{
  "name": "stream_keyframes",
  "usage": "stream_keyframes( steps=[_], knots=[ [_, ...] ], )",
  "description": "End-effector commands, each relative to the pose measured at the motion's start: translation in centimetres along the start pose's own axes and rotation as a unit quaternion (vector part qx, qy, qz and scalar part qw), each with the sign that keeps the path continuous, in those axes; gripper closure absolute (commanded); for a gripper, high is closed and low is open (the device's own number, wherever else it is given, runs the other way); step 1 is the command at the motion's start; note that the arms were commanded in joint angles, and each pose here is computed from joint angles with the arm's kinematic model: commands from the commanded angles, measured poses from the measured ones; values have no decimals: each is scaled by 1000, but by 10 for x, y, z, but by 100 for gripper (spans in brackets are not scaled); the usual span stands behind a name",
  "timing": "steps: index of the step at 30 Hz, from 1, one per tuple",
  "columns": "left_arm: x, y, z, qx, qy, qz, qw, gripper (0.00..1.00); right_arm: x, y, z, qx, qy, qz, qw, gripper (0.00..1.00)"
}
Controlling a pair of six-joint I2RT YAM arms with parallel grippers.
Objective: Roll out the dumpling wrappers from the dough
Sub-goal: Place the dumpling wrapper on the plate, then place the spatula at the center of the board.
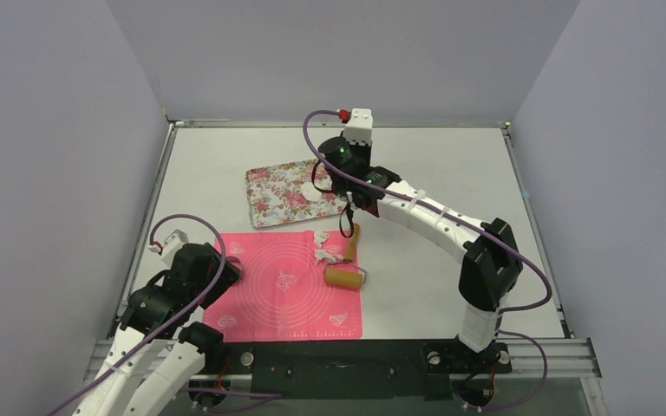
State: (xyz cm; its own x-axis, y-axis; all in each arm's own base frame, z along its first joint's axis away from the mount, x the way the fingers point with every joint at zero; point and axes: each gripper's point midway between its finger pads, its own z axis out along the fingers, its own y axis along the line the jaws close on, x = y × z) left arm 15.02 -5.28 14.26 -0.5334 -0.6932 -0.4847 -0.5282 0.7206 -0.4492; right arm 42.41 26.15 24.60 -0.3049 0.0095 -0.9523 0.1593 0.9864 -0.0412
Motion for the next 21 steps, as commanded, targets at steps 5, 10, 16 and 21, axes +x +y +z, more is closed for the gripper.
stream_keyframes(
  steps=[5,10,16,21],
  knots=[
    [-10,-8,-6,17,-17,3,1000,40,-95,-45,-40,1,-96,134,986,100],
    [-11,-13,-3,25,-17,10,999,41,-87,-101,-60,-31,-91,288,953,100],
    [-8,-21,4,30,-9,22,999,41,3,-222,-82,118,-148,457,869,100],
    [0,-26,12,32,14,34,999,40,74,-246,-80,153,-145,517,830,100]
  ],
)
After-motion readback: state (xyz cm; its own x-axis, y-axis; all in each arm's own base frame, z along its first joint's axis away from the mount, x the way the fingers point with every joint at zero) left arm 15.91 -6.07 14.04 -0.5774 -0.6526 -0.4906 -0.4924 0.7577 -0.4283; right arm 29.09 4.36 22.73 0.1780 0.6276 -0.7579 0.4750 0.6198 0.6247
